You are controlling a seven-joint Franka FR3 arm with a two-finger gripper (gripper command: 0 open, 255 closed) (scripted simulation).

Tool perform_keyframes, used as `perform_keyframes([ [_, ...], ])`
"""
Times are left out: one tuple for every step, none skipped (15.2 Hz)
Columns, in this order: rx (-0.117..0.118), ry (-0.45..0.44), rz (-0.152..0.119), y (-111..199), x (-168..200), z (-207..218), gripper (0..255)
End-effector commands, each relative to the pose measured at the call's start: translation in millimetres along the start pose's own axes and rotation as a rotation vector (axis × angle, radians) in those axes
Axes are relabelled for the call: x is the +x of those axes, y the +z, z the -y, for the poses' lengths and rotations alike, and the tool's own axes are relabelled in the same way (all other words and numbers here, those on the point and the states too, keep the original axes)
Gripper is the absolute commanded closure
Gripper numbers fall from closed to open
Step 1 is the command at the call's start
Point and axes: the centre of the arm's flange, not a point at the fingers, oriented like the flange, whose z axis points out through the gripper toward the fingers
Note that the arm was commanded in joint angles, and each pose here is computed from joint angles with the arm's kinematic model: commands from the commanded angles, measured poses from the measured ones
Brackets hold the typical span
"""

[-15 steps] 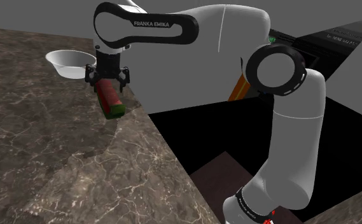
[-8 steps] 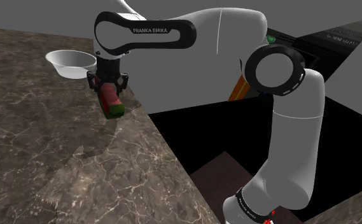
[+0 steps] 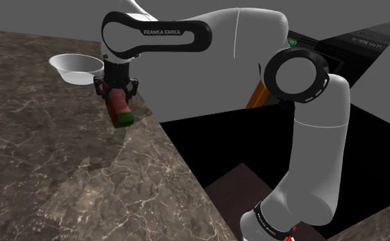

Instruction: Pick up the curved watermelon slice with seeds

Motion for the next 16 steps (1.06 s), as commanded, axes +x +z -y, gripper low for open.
perform_keyframes([
  [0.000, 0.000, 0.000, -7.8, -0.3, -0.3, 255],
  [-0.001, 0.001, 0.000, -13.1, -0.3, -0.3, 255],
  [-0.001, 0.001, 0.000, -18.4, -0.4, -0.4, 255],
  [-0.001, 0.001, 0.000, -23.7, -0.4, -0.4, 255],
  [-0.001, 0.001, 0.000, -29.0, -0.5, -0.5, 255],
  [-0.001, 0.001, 0.000, -34.2, -0.6, -0.6, 255],
  [-0.001, 0.001, 0.000, -39.5, -0.7, -0.6, 255],
  [-0.001, 0.001, 0.000, -44.8, -0.8, -0.7, 255],
  [-0.001, 0.001, 0.000, -50.1, -0.8, -0.8, 255],
  [-0.001, 0.001, 0.000, -55.4, -0.9, -0.8, 255],
  [-0.001, 0.001, 0.000, -60.6, -1.0, -0.9, 255],
  [-0.001, 0.001, 0.000, -65.9, -1.1, -1.0, 255],
  [-0.001, 0.001, 0.000, -71.2, -1.1, -1.0, 255],
  [-0.001, 0.001, 0.000, -76.5, -1.2, -1.1, 255],
  [-0.001, 0.001, 0.000, -77.3, -1.3, -1.1, 255],
  [-0.001, 0.001, 0.000, -77.3, -1.2, -1.1, 255],
])
